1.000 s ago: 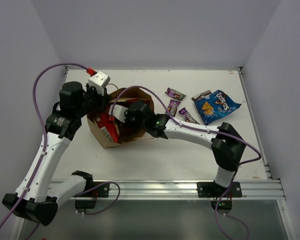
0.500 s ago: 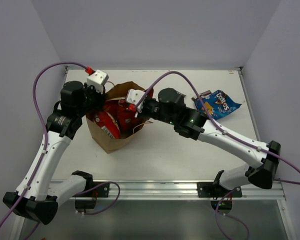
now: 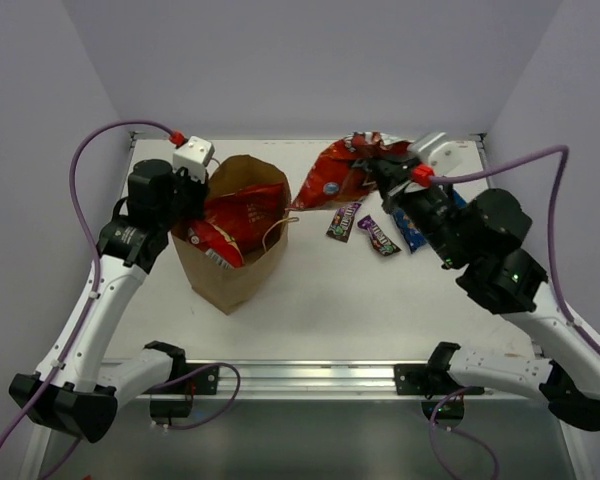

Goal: Take the snacks out of the paper bag

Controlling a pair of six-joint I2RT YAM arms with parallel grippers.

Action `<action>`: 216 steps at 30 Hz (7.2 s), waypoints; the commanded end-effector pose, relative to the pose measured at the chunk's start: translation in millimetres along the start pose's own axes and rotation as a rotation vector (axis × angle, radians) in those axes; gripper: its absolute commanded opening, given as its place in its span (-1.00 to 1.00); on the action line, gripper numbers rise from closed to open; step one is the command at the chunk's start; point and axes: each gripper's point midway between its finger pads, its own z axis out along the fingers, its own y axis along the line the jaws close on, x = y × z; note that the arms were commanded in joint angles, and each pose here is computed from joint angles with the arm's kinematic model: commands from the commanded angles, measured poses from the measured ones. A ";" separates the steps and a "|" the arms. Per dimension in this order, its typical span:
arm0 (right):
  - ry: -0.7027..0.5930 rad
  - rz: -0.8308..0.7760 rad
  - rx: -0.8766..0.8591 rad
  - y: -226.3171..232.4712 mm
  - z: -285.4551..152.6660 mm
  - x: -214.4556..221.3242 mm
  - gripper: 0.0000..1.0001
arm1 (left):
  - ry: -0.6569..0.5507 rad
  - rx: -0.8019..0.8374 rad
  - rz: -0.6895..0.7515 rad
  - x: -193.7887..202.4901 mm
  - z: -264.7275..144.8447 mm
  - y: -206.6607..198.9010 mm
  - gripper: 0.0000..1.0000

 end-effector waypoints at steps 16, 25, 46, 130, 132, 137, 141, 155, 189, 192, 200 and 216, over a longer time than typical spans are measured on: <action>0.632 0.487 -0.028 74.8 -39.3 223.9 -1.00 | -0.157 -0.068 0.078 -63.5 -12.3 16.4 -1.00; 0.677 0.364 -0.018 35.6 8.6 242.0 0.51 | -0.192 0.066 0.123 -71.1 -18.0 -6.6 -1.00; 0.398 -0.128 -0.673 146.4 115.8 166.4 0.74 | -0.172 0.130 0.088 -62.2 -18.6 -19.2 -1.00; 0.559 0.478 0.494 -217.8 186.3 364.8 0.70 | -0.064 -0.090 0.016 -21.6 -9.3 15.7 -1.00; 0.551 0.416 0.484 -220.4 178.6 340.0 0.88 | -0.065 -0.084 0.023 -22.1 -9.0 15.0 -1.00; 0.408 0.314 0.230 -162.7 158.8 208.7 0.91 | -0.085 -0.073 0.049 -28.0 -8.4 14.1 -1.00; 0.323 0.244 -0.054 -64.1 133.2 142.8 0.85 | -0.099 -0.031 0.072 -31.1 -6.2 7.6 -1.00; 0.500 0.612 -0.422 191.3 93.6 123.4 0.98 | -0.147 -0.022 0.113 -43.6 -12.0 7.2 -1.00; 0.398 0.432 -0.388 194.0 72.4 115.1 -0.99 | -0.128 -0.195 0.020 -30.6 -22.0 33.5 -1.00; 0.345 0.415 -0.381 168.5 56.6 92.1 -1.00 | -0.109 -0.215 0.018 -29.3 -19.7 37.4 -1.00; 0.086 0.367 -0.225 68.4 31.9 -1.3 -1.00 | -0.039 -0.300 -0.035 -12.2 -10.5 50.1 -1.00; 0.105 0.137 0.341 -154.2 75.5 70.3 -1.00 | 0.092 -0.378 -0.176 15.8 5.5 79.0 -1.00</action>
